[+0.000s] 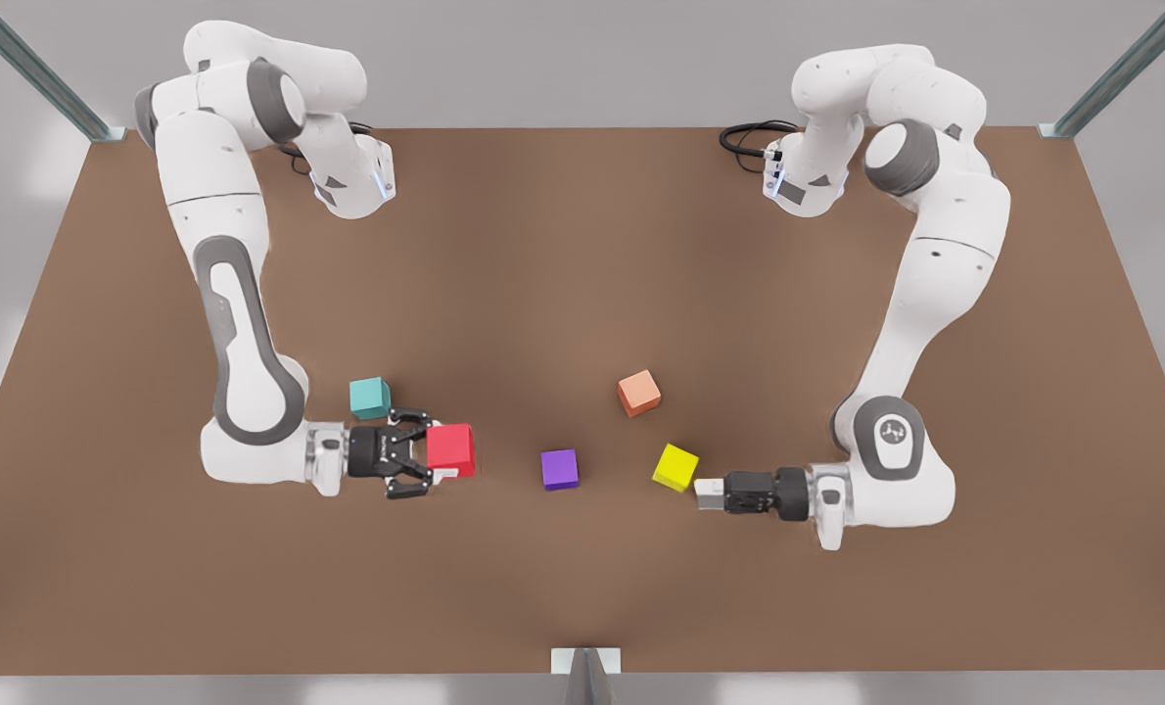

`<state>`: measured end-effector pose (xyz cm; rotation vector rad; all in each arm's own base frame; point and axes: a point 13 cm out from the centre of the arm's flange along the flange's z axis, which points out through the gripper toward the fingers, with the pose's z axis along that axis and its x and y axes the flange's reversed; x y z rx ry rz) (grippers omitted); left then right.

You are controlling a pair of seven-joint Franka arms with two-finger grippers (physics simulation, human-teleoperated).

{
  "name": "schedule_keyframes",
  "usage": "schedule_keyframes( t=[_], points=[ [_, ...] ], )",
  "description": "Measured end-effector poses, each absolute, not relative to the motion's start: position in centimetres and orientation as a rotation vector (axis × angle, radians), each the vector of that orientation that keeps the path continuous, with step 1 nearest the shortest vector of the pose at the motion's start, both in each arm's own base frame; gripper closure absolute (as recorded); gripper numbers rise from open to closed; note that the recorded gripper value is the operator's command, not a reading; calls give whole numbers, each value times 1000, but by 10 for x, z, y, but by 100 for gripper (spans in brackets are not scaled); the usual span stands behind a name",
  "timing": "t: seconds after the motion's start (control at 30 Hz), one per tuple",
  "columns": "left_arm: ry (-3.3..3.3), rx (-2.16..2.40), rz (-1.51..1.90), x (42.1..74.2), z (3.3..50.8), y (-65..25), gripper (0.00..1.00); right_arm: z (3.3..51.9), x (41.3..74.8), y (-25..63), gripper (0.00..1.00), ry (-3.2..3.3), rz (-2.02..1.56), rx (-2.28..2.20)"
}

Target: Pick up red wooden cube and pass to hand red wooden cube and place in blue wooden cube

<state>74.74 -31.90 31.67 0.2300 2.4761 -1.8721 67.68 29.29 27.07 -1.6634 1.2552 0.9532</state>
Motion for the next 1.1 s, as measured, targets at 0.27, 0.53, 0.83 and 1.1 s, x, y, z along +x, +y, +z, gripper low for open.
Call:
schedule_keyframes(
  t=[0.27,0.53,0.83,1.1],
  points=[
    [3197,570,-499,676,377,-51,0,306,615,148,49,1434,674,-2309],
    [3419,315,-119,567,391,-37,0,230,545,127,49,1691,500,-2500],
    [3408,283,-239,573,389,-63,0,192,546,121,49,1852,268,-2417],
    [3474,255,-263,565,371,-66,0,172,542,101,49,1938,126,-2346]
  ],
)
